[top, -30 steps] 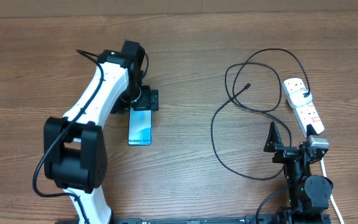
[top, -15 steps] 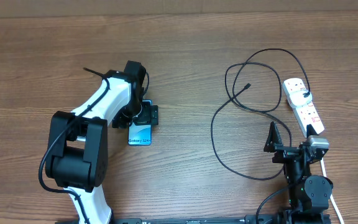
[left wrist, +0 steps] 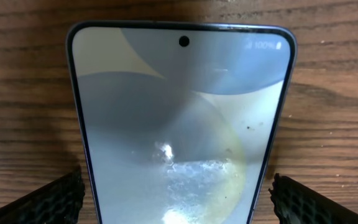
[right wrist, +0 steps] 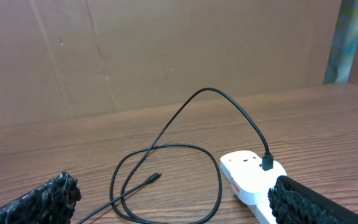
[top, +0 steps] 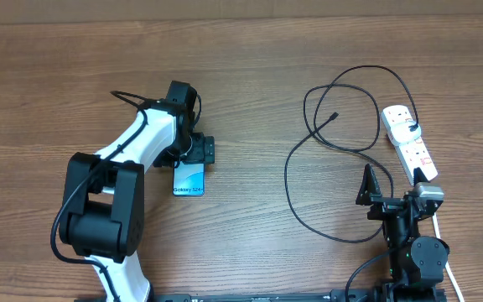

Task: Plug charger to phone and switch on socket
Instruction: 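Close left gripper on the phone's edge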

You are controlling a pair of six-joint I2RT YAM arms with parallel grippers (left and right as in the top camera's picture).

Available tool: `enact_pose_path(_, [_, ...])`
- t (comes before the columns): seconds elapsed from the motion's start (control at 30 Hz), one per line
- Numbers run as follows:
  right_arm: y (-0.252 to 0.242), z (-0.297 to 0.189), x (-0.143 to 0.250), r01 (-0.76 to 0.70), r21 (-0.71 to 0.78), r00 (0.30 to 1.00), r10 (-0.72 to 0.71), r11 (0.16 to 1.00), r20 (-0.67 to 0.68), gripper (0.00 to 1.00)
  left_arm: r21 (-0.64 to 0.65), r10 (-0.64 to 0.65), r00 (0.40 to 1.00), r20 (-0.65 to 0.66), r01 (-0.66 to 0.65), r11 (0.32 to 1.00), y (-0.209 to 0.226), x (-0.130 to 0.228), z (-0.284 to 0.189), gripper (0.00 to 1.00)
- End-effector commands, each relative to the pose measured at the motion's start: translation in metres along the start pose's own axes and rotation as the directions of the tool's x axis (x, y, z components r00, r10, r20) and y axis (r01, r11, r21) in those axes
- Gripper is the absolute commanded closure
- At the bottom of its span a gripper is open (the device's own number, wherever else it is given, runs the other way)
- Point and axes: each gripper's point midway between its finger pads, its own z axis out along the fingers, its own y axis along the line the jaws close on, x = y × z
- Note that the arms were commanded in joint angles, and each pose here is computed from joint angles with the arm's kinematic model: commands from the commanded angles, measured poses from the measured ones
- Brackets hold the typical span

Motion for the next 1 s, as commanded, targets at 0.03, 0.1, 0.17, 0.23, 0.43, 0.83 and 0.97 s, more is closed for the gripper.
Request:
enact_pose_path(0.03, [-0.001,0.001,0.003,0.001,0.005,1.0,-0.001,1.0,-0.003,0.0,0.003,0.037,0.995,-0.089,-0.037,0.999,0.002,0.028,0.024,0.0])
enact_pose_path(0.1, [-0.001,0.001,0.003,0.001,0.005,1.0,-0.001,1.0,-0.003,0.0,0.0,0.037,0.994,-0.098,-0.037,0.999,0.004,0.033,0.027,0.01])
enact_pose_path(0.17, [-0.001,0.001,0.003,0.002,0.005,1.0,-0.002,1.0,-0.003,0.0,-0.002,0.038,0.994,-0.105,-0.038,0.999,0.005,0.037,0.03,0.0])
enact_pose_path(0.23, [-0.001,0.001,0.003,0.001,0.005,1.0,-0.001,1.0,-0.003,0.0,-0.002,0.037,0.993,-0.109,-0.038,0.999,0.005,0.039,0.032,0.0])
enact_pose_path(0.43, [-0.001,0.001,0.003,0.001,0.005,1.0,-0.001,1.0,-0.003,0.0,-0.002,0.051,0.992,-0.113,-0.052,0.999,0.001,0.042,0.033,0.0])
enact_pose_path(0.83, [-0.001,0.001,0.003,0.001,0.005,1.0,-0.001,1.0,-0.003,0.0,-0.038,0.037,0.992,-0.119,-0.042,0.998,-0.003,0.047,0.033,0.0])
enact_pose_path(0.97, [-0.001,0.001,0.003,0.001,0.005,1.0,-0.001,1.0,-0.003,0.0,-0.025,0.012,0.991,-0.133,-0.016,1.0,-0.006,0.051,0.032,0.04])
